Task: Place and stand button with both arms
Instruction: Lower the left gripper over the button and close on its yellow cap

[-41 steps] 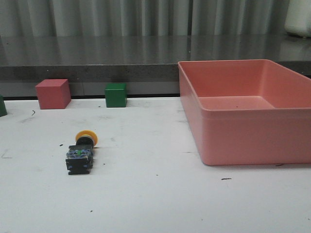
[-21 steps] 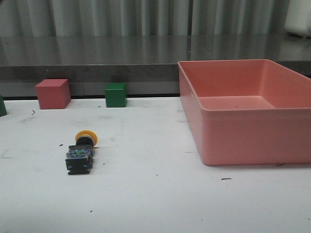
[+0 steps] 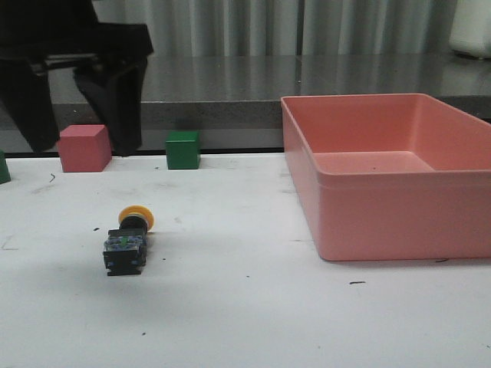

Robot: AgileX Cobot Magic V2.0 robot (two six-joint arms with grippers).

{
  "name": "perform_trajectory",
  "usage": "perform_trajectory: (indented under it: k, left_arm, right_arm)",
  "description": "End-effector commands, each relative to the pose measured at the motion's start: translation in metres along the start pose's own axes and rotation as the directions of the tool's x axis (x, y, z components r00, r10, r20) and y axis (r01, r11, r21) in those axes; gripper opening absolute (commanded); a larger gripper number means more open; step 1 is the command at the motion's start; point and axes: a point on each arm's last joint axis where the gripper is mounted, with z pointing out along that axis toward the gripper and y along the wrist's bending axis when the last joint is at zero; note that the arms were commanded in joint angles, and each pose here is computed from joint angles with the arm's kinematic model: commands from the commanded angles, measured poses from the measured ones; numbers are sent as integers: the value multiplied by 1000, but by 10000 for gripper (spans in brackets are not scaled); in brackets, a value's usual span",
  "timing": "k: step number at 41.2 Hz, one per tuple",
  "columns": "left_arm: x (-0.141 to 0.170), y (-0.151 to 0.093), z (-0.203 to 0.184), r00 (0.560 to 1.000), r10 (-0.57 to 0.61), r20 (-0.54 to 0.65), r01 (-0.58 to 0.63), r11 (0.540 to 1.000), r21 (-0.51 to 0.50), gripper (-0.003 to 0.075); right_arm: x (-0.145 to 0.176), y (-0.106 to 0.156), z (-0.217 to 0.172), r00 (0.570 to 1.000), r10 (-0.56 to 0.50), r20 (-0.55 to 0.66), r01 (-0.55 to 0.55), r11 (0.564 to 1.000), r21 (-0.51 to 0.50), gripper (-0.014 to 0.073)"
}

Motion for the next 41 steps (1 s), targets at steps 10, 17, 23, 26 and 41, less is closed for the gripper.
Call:
perform_trajectory:
  k: [10,17,23,26,41]
  left_arm:
    - [-45,-8,22,994,-79,-78,78,997,-10,587]
    - [-56,-5,42,987,-119,-106,118,993,-20,586]
    - [-61,8,56,974,-185,-132,182,983,-36,586]
    - [-63,15,63,966,-214,-146,211,977,-40,586]
    - [-66,21,100,935,-280,-219,280,960,-32,586]
  right_arm:
    - [-13,-1,-4,995,-13,96,12,1000,9,447]
    - [-13,-1,-4,995,-13,96,12,1000,9,447]
    - [-13,-1,-4,995,-13,95,12,1000,9,447]
    - [-13,-1,-4,995,-13,95,12,1000,9,447]
    - [-13,-1,-4,995,-13,95,12,1000,9,447]
